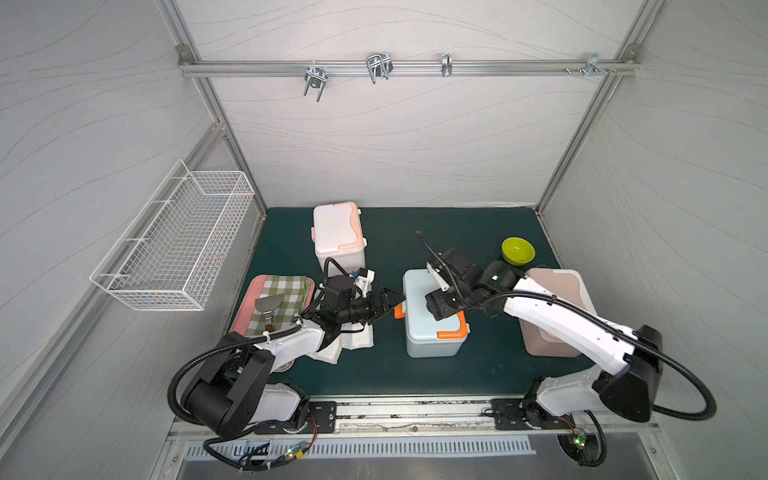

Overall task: Open first aid kits and take out gauze
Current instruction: Fasten the fastener of the first aid kit.

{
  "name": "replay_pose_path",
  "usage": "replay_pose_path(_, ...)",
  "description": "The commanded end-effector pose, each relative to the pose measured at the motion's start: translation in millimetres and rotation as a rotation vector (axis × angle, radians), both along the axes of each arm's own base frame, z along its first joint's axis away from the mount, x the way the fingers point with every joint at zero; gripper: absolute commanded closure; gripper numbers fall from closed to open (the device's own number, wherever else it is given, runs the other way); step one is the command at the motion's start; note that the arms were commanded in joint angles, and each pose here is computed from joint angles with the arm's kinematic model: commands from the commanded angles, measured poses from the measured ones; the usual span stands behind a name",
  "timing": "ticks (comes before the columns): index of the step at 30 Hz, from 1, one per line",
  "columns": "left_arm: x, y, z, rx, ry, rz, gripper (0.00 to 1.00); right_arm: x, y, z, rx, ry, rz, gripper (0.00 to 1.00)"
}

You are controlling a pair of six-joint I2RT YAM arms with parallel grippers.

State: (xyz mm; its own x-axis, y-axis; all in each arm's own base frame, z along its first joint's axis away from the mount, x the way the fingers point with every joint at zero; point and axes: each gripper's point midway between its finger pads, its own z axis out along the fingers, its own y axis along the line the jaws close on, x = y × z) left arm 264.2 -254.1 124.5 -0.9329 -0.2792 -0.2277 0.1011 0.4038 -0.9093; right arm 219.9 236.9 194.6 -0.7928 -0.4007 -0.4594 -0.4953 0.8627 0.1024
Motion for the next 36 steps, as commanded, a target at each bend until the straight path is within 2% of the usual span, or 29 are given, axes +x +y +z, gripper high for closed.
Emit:
replay_pose_path(1,0.6,-16.4,16.4,-0.067,-0.066,-0.055,0.01,-0.5,-14.8,12.0,0.101,0.013,-0.04,0.19)
replay_pose_path(7,-3.5,-37.9,17.5,-0.102,-0.076,-0.103,0.01,1.4,-42.3,8.0,0.166,0.044,-0.104,0.15)
replay_pose_path(16,-15.9,-47.6,43.9,-0.198,-0.125,-0.146,0.01,-10.7,-33.2,-18.4,0.25,0.162,-0.071,0.14)
replay_pose_path(36,-21.4,-38.9,56.4,-0.192,-0.156,-0.118,0.01,-13.3,-26.7,-30.1,0.257,0.208,-0.056,0.14)
